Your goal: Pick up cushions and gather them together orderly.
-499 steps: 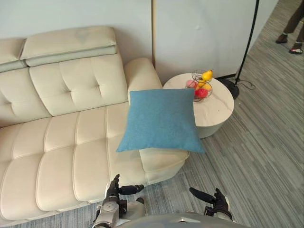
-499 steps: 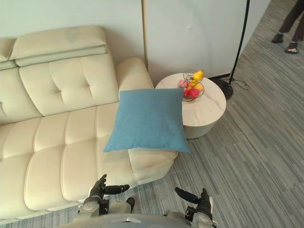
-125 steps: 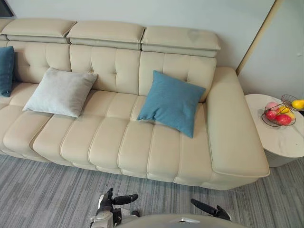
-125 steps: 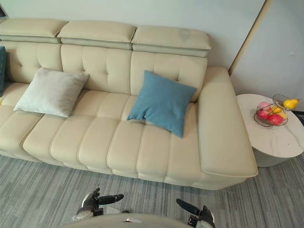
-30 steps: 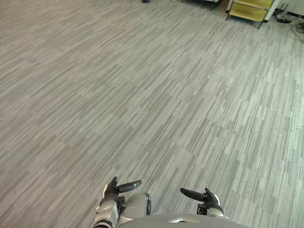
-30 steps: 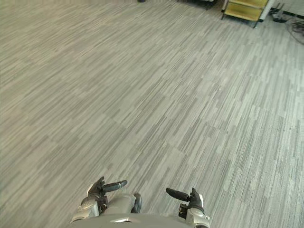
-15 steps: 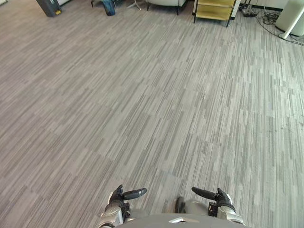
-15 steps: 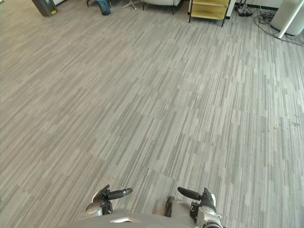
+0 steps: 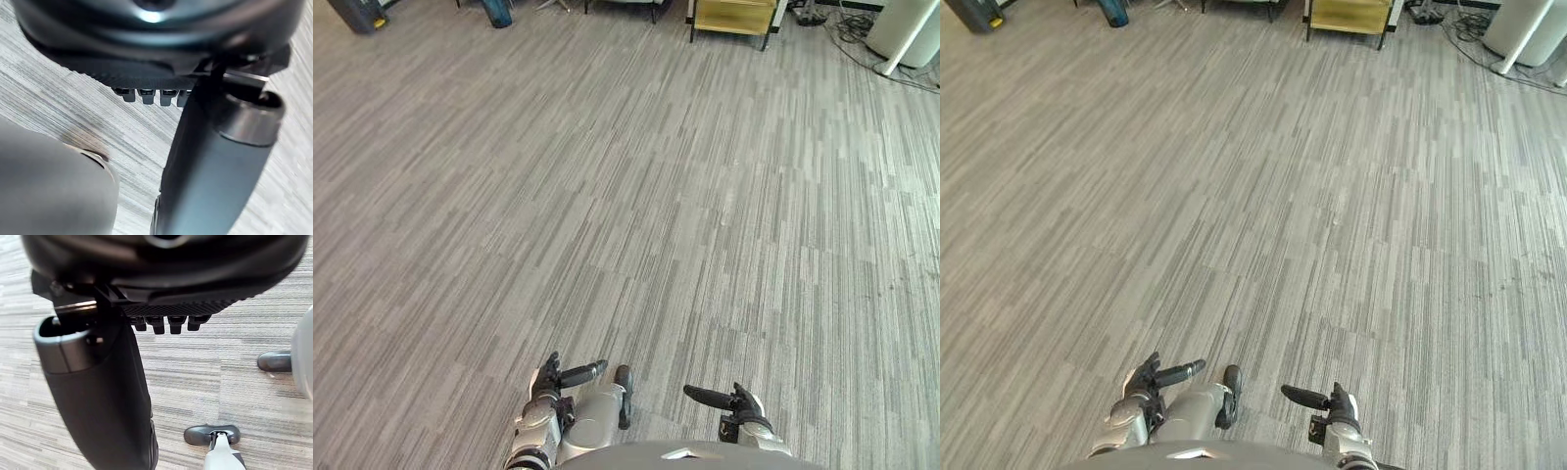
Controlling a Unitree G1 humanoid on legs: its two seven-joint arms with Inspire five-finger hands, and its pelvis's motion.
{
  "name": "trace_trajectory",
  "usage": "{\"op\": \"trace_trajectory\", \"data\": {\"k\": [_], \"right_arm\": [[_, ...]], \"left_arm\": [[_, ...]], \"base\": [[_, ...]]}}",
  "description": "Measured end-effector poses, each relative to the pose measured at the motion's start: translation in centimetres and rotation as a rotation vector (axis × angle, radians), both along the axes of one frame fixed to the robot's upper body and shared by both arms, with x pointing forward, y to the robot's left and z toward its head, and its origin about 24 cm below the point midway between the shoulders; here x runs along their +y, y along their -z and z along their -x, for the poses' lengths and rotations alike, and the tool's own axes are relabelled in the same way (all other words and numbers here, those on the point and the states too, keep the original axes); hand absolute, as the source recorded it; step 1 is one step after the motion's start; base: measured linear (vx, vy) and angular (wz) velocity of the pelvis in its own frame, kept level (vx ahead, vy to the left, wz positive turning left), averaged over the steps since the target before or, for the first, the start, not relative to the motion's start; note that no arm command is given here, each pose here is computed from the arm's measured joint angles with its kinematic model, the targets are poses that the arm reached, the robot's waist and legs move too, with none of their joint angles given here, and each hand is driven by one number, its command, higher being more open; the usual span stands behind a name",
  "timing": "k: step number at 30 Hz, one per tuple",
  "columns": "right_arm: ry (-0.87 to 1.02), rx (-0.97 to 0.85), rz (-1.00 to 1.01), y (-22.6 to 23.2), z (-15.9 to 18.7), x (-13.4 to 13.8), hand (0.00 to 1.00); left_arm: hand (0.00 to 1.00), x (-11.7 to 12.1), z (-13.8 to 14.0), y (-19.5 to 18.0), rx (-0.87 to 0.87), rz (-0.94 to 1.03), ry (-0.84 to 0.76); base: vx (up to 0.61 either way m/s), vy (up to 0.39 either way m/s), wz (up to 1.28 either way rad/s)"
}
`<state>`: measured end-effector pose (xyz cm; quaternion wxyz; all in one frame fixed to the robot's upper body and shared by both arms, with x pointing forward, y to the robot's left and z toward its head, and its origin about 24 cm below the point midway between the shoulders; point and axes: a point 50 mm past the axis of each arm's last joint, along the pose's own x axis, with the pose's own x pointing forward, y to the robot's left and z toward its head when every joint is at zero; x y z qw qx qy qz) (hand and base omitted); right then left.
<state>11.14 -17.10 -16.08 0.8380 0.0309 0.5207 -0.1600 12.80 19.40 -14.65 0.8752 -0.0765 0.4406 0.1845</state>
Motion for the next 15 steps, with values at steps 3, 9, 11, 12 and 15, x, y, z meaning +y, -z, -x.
{"op": "trace_trajectory", "data": {"k": [3,9,11,12,15], "right_arm": [[-0.018,-0.012,0.009,-0.1,0.1,-0.3,1.0],[0.021,-0.048,0.071,-0.6,0.1,-2.8,1.0],[0.039,-0.061,0.064,-0.7,-0.2,-2.8,1.0],[0.039,-0.061,0.059,-0.7,-0.5,-2.7,1.0],[0.075,-0.052,0.061,-0.7,-0.6,-3.3,1.0]], "left_arm": [[1.0,0.4,-0.1,0.1,0.027,-0.019,0.06],[1.0,-0.5,0.9,0.8,0.091,0.004,0.089],[1.0,-0.5,0.8,0.8,0.09,0.0,0.092],[1.0,-0.5,1.0,0.9,0.106,-0.009,0.115],[1.0,-1.5,1.2,1.2,0.118,0.019,0.124]], "base": [[0.44,0.074,0.13],[0.47,-0.053,0.34],[0.54,-0.254,0.63],[0.6,-0.315,0.66],[0.6,-0.354,0.3]]}}
